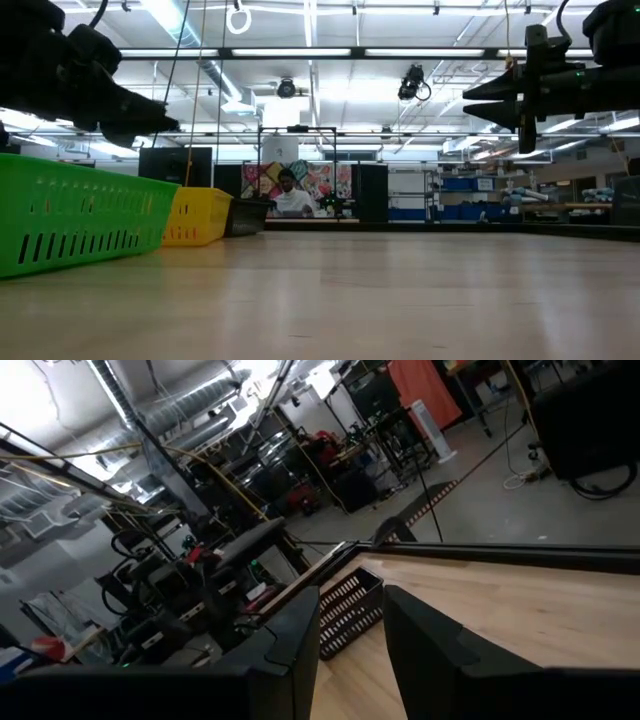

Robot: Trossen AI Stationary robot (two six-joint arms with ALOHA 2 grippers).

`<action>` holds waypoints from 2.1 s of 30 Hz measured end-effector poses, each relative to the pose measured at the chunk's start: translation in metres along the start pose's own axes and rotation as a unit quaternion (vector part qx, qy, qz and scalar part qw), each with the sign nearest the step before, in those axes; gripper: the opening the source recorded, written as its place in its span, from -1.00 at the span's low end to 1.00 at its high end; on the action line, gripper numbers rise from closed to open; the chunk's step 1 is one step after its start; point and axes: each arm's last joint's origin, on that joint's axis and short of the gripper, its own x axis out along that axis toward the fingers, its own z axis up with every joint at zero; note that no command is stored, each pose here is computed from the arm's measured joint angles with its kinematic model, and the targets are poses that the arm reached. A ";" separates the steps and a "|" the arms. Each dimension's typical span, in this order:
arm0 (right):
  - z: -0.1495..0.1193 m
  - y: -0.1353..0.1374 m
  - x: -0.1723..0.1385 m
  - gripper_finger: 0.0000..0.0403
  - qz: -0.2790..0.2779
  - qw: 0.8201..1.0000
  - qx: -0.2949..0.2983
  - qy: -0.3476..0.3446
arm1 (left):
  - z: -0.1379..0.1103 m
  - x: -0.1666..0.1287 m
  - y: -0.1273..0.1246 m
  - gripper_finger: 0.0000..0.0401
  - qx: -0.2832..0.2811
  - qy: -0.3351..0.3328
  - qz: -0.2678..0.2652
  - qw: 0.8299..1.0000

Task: Sort Halloween decoration
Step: Return to Home Position

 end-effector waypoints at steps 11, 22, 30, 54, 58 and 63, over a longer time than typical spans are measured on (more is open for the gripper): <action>0.000 0.000 0.000 -0.42 0.000 1.000 0.000 0.000 | 0.005 -0.004 -0.001 -0.14 -0.001 -0.028 -0.012 1.000; 0.000 0.000 0.000 -0.42 0.000 1.000 0.000 0.000 | 0.007 -0.007 -0.003 -0.14 0.007 -0.041 -0.025 0.999; 0.000 0.000 0.000 -0.42 0.000 1.000 0.000 0.000 | 0.007 -0.006 -0.003 -0.14 0.005 -0.042 -0.025 0.999; 0.000 0.000 0.000 -0.42 0.000 1.000 0.000 0.000 | 0.007 -0.006 -0.003 -0.14 0.004 -0.043 -0.026 0.999; 0.000 0.000 0.000 -0.42 0.000 1.000 0.000 0.000 | 0.007 -0.006 -0.003 -0.14 0.004 -0.043 -0.026 0.999; 0.000 0.000 0.000 -0.42 0.000 1.000 0.000 0.000 | 0.007 -0.006 -0.003 -0.14 0.004 -0.043 -0.026 0.999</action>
